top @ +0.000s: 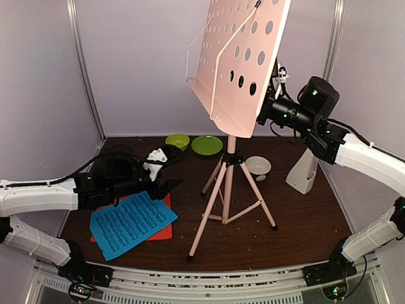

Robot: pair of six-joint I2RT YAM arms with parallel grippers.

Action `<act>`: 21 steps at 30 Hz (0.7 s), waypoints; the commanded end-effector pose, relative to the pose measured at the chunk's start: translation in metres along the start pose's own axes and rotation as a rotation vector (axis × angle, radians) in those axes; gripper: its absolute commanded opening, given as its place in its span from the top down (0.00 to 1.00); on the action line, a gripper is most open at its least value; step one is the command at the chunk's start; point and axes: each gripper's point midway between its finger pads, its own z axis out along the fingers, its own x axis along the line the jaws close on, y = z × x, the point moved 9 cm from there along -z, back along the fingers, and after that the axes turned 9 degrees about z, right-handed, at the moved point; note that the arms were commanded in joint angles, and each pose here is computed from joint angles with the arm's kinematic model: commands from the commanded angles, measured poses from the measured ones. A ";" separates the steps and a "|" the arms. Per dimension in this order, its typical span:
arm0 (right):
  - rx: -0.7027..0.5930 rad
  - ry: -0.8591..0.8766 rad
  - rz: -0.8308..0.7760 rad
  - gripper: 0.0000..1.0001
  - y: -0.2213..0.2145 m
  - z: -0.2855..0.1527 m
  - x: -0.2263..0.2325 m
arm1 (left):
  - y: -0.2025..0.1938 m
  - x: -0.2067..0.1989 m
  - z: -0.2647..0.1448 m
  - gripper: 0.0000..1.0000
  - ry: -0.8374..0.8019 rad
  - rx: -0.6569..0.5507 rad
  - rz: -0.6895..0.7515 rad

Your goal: Set up the instrument practice props

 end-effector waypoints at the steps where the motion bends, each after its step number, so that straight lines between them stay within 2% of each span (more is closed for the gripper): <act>1: -0.299 0.069 -0.221 1.00 0.059 -0.012 0.032 | 0.005 0.004 -0.008 0.34 0.015 -0.022 -0.007; 8: -0.350 0.079 -0.246 1.00 0.052 -0.009 0.031 | 0.003 0.003 -0.011 0.34 0.007 -0.007 0.006; 21: -0.307 0.078 -0.269 1.00 0.024 0.005 0.020 | -0.005 -0.001 -0.019 0.34 -0.032 0.035 0.035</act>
